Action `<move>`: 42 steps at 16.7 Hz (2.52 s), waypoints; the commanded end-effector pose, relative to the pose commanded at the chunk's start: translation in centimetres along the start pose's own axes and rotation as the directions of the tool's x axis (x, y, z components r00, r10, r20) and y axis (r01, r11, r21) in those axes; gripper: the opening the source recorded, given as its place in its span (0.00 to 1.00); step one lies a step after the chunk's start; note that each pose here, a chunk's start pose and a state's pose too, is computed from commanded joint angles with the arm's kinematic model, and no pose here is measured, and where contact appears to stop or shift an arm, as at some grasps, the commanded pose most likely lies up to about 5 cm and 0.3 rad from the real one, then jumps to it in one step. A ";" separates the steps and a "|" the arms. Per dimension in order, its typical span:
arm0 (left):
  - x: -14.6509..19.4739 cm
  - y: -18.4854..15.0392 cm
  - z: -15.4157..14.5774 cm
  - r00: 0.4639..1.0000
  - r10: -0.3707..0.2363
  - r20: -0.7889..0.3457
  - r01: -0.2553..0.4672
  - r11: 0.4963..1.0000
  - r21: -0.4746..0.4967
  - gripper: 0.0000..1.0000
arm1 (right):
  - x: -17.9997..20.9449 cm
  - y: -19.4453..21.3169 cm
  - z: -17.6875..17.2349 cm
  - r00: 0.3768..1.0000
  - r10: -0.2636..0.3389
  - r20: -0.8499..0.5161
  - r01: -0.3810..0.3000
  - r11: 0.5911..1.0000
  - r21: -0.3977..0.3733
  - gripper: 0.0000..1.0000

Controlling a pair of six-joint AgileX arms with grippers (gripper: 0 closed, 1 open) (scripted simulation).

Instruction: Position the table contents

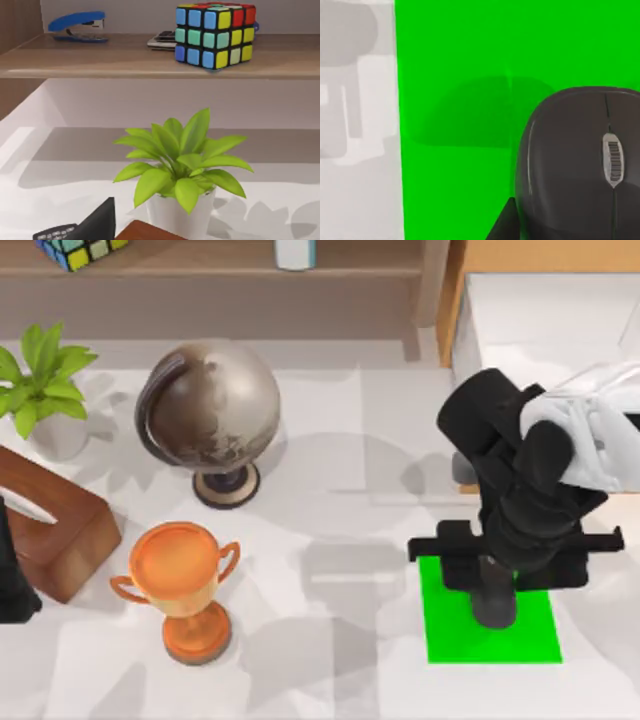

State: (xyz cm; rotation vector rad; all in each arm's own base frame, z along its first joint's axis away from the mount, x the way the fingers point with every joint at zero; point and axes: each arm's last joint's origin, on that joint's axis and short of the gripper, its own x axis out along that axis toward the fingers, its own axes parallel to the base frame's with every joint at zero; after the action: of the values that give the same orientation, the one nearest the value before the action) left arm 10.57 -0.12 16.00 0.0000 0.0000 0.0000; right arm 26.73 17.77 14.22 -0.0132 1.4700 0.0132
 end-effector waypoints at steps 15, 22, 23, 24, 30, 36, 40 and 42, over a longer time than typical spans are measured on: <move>0.0 0.0 0.0 1.000 0.000 0.000 0.000 1.000 0.000 1.00 | 0.0 0.0 0.0 1.000 0.000 0.000 0.000 1.000 0.000 1.00; 0.0 0.0 0.0 1.000 0.000 0.000 0.000 1.000 0.000 1.00 | -0.3 1.0 0.3 0.989 0.095 0.117 -0.078 0.987 -0.142 1.00; 0.0 0.0 0.0 1.000 0.000 0.000 0.000 1.000 0.000 1.00 | -0.3 1.4 0.4 0.979 0.129 0.159 -0.096 0.975 -0.198 1.00; 0.0 0.0 0.0 1.000 0.000 0.000 0.000 1.000 0.000 1.00 | -0.3 1.8 0.4 0.965 0.167 0.203 -0.111 0.959 -0.262 1.00; 0.0 0.0 0.0 1.000 0.000 0.000 0.000 1.000 0.000 1.00 | 0.1 3.8 0.3 0.767 0.404 0.499 0.024 0.758 -0.652 1.00; 0.0 0.0 0.0 1.000 0.000 0.000 0.000 1.000 0.000 1.00 | 0.9 2.2 -0.3 0.441 0.483 0.757 0.514 0.555 -0.654 1.00; 0.0 0.0 0.0 1.000 0.000 0.000 0.000 1.000 0.000 1.00 | 2.1 -1.3 -1.3 0.257 0.390 0.884 0.796 0.433 -0.423 1.00; 0.0 0.0 0.0 1.000 0.000 0.000 0.000 1.000 0.000 1.00 | 2.9 -3.5 -2.1 0.201 0.314 0.928 0.886 0.346 -0.309 1.00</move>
State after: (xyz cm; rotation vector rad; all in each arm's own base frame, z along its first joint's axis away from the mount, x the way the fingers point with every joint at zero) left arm 10.57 -0.12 16.00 0.0000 0.0000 0.0000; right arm 25.01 14.28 11.13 -1.1683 -0.1032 0.3608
